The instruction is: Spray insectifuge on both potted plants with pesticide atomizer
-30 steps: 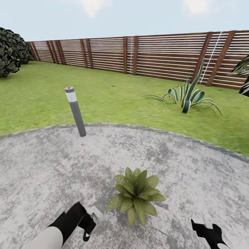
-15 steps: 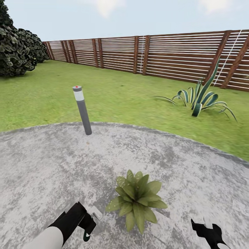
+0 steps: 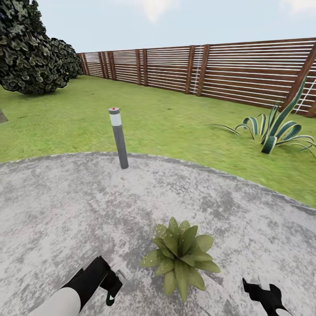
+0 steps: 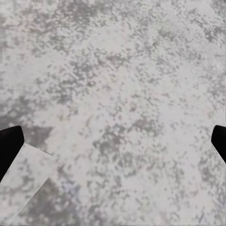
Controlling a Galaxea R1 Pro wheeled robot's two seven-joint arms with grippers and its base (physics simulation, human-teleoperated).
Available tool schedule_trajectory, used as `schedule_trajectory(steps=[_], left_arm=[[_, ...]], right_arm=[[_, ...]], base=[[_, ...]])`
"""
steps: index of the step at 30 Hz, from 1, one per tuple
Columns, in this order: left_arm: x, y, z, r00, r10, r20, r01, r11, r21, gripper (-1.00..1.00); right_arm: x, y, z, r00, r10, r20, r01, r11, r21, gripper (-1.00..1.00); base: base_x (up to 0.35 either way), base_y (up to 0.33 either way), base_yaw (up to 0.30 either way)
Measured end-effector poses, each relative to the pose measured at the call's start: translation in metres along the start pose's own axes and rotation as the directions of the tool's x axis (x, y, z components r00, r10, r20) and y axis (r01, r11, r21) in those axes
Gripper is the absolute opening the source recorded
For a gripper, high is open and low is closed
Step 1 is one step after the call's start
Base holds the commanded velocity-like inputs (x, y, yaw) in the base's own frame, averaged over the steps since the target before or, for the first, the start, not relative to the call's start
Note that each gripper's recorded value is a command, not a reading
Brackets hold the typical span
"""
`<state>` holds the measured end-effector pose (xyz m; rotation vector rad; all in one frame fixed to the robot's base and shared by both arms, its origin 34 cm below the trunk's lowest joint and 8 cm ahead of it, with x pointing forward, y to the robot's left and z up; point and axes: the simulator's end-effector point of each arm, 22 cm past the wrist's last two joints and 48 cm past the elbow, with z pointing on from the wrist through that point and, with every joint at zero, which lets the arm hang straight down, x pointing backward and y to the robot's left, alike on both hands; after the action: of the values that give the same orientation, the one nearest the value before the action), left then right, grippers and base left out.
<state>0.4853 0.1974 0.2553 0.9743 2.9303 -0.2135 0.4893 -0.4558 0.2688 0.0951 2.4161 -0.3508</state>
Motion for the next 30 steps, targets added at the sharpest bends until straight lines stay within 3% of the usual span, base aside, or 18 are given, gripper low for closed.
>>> schedule_trajectory(steps=[6,15,19,21,22,30], left_arm=[[-0.001,0.000,0.000,1.000,0.000,0.003,0.000,1.000,0.000,-1.00],[-0.008,0.007,-0.005,1.000,-0.002,0.011,0.002,1.000,-0.004,-1.00],[0.001,-0.004,-0.010,0.997,-0.043,-0.059,0.046,0.998,0.051,-1.00],[-0.022,0.002,-0.033,0.991,0.084,-0.104,-0.074,0.993,0.093,-1.00],[-0.020,0.001,-0.037,0.986,0.111,-0.123,-0.097,0.988,0.116,-1.00],[-0.013,0.012,-0.041,0.970,0.151,-0.189,-0.141,0.988,0.063,-1.00]], right_arm=[[0.000,0.000,0.000,1.000,0.000,0.000,0.000,1.000,0.000,1.00],[0.000,-0.001,0.000,1.000,0.000,0.000,0.000,1.000,0.001,1.00],[0.000,-0.002,0.000,1.000,-0.001,0.000,0.001,1.000,0.002,1.00],[0.000,-0.004,0.000,1.000,-0.002,0.001,0.002,1.000,0.005,1.00],[0.000,-0.004,0.000,1.000,-0.004,0.000,0.004,1.000,0.005,1.00],[0.001,-0.001,0.000,1.000,-0.004,-0.002,0.004,1.000,0.000,1.00]], base=[[0.162,-0.188,0.004],[-0.043,-0.069,0.000],[0.000,0.000,0.000],[0.000,0.000,0.000],[0.000,0.000,0.000],[0.000,0.000,0.000]])
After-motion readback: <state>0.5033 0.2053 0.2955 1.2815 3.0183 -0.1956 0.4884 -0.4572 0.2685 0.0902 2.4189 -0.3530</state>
